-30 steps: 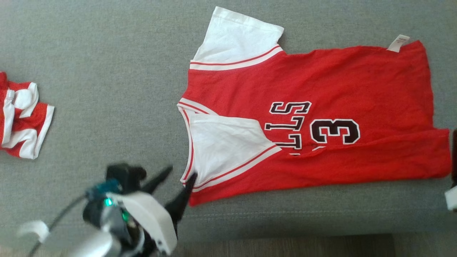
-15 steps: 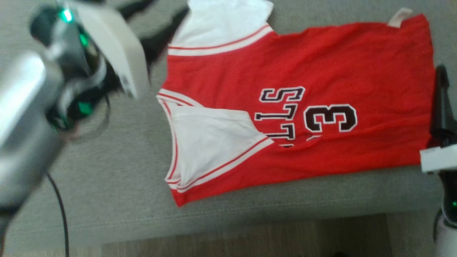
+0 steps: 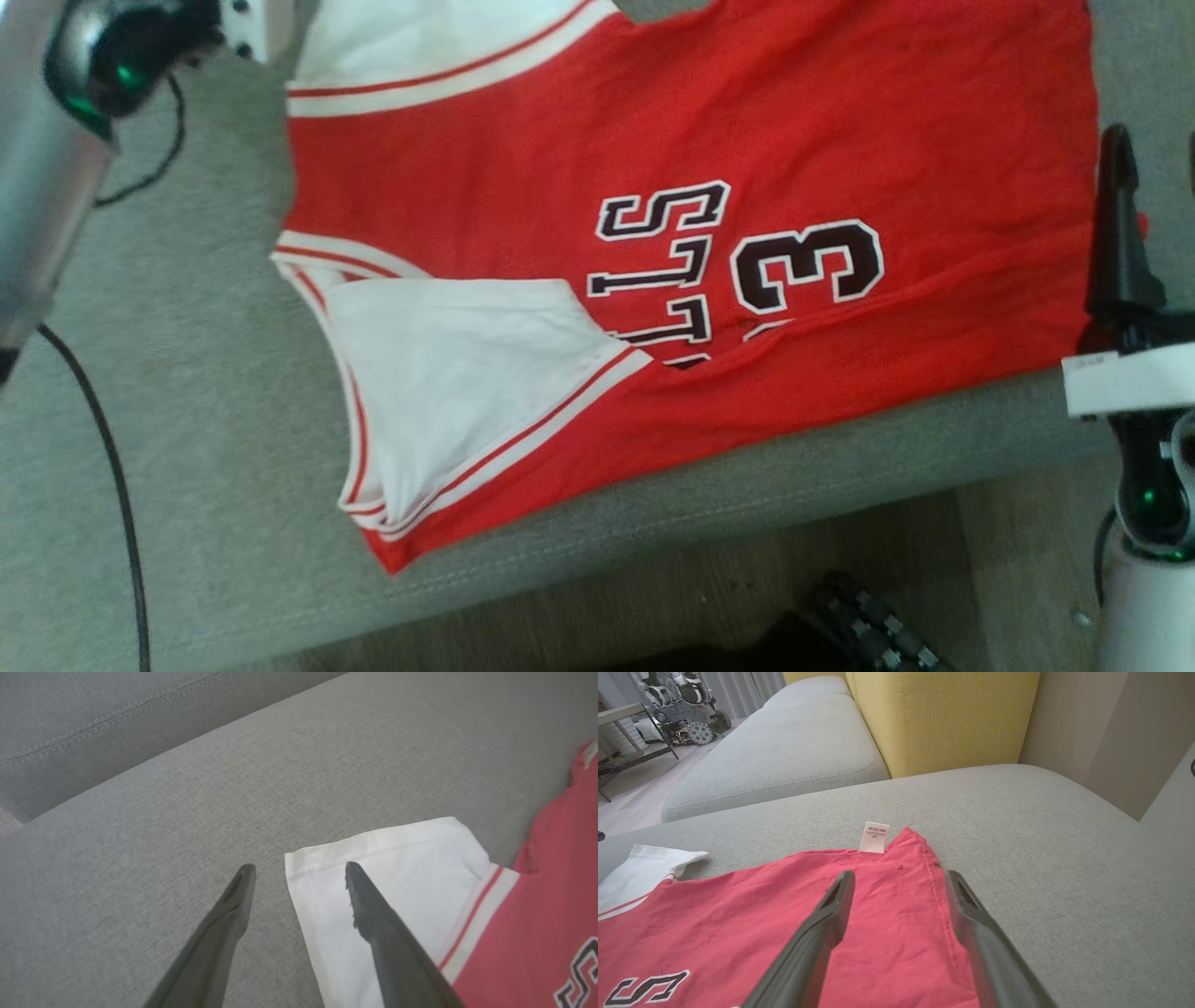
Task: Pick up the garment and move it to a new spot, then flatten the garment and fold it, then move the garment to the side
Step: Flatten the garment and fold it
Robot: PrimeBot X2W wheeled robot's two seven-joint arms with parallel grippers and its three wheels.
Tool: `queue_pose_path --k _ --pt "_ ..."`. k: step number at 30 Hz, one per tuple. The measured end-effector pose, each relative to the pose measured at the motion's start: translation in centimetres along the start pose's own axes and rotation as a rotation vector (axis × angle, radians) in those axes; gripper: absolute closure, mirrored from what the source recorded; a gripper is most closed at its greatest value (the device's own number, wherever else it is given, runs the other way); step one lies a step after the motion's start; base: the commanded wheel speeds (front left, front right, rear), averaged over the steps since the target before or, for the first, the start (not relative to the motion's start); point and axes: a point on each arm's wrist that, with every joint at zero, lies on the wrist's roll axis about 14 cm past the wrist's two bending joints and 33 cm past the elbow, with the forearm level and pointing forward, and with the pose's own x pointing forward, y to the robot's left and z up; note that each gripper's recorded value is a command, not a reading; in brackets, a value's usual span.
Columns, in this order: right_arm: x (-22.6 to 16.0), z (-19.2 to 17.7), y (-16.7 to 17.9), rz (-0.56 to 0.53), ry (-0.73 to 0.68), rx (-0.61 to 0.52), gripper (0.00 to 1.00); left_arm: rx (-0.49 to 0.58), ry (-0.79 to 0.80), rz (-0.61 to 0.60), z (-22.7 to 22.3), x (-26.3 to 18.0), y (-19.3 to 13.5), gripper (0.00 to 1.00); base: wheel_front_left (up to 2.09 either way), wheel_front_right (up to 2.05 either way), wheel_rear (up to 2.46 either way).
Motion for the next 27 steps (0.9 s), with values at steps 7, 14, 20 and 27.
queue_pose_path --k 7,14,20,27 --pt "1.0 -0.8 -0.5 -0.010 0.002 0.013 0.00 0.050 0.075 0.005 -2.0 3.5 1.0 0.00 0.00 0.00 0.00" --pt "1.2 -1.0 -1.3 -0.030 0.007 0.009 0.00 0.070 0.111 -0.017 -2.7 4.6 0.8 1.00 0.00 0.00 0.00" --pt "2.6 -0.9 -2.0 -0.043 0.062 0.031 0.00 0.085 0.119 -0.030 -2.7 4.4 0.3 1.00 0.00 0.00 0.00" --pt "7.0 0.1 -3.0 -0.077 0.224 0.003 0.00 0.123 0.048 -0.062 -1.3 3.0 -0.8 1.00 0.00 0.00 0.00"
